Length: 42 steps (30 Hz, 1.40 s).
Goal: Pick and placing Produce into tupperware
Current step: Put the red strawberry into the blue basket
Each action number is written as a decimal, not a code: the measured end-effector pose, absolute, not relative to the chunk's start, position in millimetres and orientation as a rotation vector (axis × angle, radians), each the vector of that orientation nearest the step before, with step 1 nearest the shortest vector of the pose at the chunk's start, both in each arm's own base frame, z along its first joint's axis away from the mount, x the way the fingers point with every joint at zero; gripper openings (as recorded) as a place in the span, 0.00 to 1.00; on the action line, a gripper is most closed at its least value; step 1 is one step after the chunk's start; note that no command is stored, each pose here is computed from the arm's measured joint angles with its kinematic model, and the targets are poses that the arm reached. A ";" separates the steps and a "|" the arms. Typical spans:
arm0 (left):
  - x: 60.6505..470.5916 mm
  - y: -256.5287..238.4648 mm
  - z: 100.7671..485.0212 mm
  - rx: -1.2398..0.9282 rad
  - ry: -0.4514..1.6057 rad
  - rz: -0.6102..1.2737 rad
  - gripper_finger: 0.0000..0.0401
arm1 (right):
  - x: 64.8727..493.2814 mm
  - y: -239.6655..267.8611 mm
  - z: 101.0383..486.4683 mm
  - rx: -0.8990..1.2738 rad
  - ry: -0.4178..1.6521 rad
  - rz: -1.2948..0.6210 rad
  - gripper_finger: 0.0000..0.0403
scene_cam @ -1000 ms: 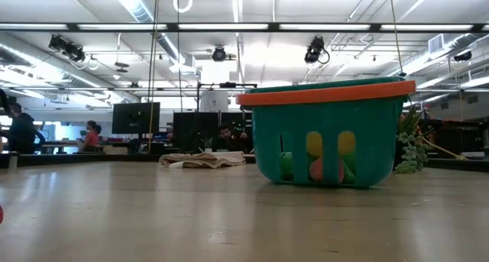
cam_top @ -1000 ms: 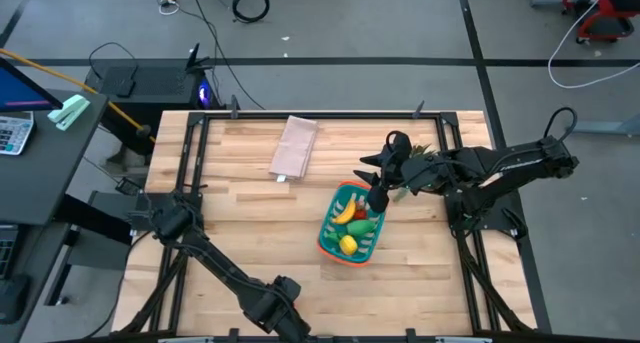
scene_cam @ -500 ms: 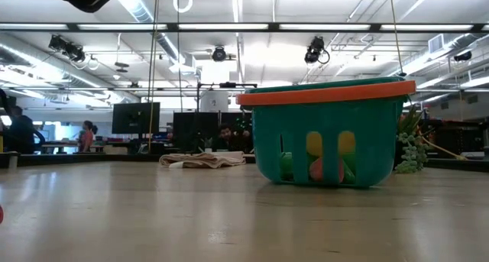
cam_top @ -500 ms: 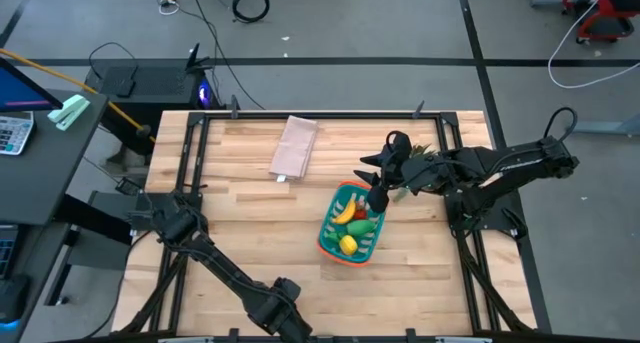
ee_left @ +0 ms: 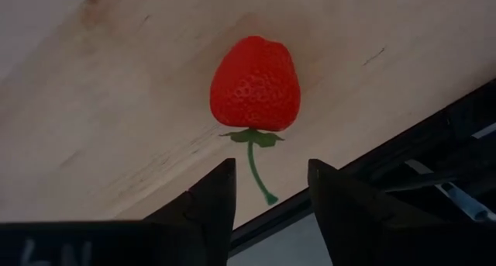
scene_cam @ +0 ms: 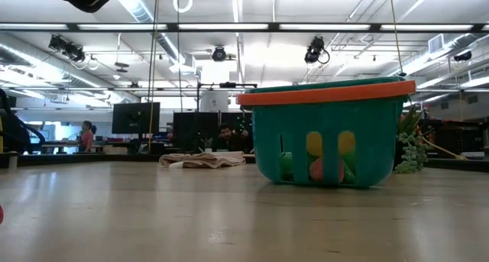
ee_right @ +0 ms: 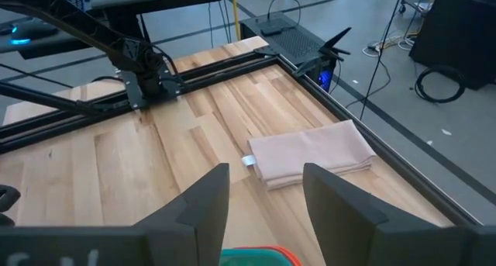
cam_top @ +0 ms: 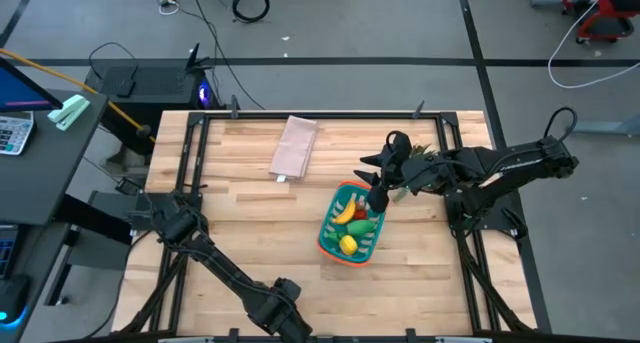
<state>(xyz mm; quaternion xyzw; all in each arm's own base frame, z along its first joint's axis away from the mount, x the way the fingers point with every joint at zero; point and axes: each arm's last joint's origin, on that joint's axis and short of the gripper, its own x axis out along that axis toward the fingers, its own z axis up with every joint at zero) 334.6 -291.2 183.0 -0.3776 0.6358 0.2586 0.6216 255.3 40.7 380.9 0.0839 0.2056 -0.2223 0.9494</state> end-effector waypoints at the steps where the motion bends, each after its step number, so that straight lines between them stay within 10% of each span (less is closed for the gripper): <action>1: 334.5 -291.4 183.0 -0.868 1.461 0.594 0.41 | 255.3 40.6 380.9 0.171 0.418 -0.452 0.43; 17: 334.7 -295.8 173.6 -0.843 1.480 0.572 0.38 | 255.3 40.7 380.9 0.171 0.418 -0.452 0.43; 30: 335.4 -295.5 173.7 -0.824 1.483 0.547 0.03 | 255.3 40.6 380.9 0.171 0.418 -0.453 0.43; 42: 360.7 -257.1 195.2 -0.705 1.417 0.410 0.01 | 255.3 40.6 380.9 0.171 0.419 -0.452 0.43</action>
